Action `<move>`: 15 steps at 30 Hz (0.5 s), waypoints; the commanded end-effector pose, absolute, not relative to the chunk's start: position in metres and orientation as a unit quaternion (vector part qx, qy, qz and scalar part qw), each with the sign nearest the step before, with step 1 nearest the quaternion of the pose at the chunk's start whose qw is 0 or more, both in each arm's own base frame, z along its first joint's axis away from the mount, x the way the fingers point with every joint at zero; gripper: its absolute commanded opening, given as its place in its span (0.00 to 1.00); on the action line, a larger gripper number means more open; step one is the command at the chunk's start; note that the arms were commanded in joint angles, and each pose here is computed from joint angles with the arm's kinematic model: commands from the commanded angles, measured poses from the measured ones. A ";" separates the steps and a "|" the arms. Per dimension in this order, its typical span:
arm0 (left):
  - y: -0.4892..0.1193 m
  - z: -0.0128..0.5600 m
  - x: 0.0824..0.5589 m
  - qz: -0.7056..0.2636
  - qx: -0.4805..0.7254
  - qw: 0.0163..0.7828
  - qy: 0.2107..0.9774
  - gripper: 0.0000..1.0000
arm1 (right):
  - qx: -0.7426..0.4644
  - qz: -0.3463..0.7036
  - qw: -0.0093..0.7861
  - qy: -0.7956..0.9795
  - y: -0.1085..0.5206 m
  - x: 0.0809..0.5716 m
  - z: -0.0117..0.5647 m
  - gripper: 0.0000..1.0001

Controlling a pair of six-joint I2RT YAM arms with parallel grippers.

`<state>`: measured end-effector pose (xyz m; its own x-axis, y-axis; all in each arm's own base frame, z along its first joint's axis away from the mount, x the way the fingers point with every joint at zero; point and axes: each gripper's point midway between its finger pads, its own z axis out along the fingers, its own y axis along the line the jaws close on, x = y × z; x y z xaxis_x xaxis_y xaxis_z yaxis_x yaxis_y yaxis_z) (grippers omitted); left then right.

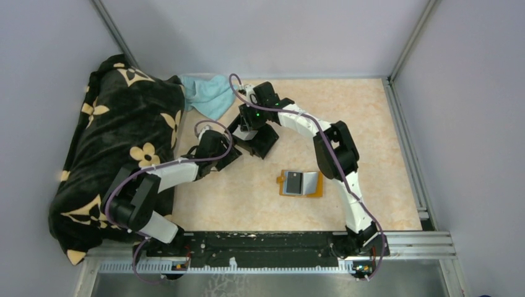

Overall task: Put the credit cards into the card holder
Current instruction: Pick up the credit card from the storage box.

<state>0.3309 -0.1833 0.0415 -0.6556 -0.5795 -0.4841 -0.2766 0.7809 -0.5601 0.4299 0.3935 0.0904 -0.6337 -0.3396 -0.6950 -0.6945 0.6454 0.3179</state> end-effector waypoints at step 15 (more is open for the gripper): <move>-0.211 0.037 0.369 -0.246 -0.228 0.309 0.890 0.67 | -0.313 0.320 0.277 0.850 0.403 0.411 0.091 0.33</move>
<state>0.3627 -0.2078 0.0408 -0.6881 -0.5667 -0.4532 -0.2563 0.7741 -0.5788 0.4311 0.3951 0.0924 -0.6290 -0.3336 -0.7022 -0.7001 0.6359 0.3249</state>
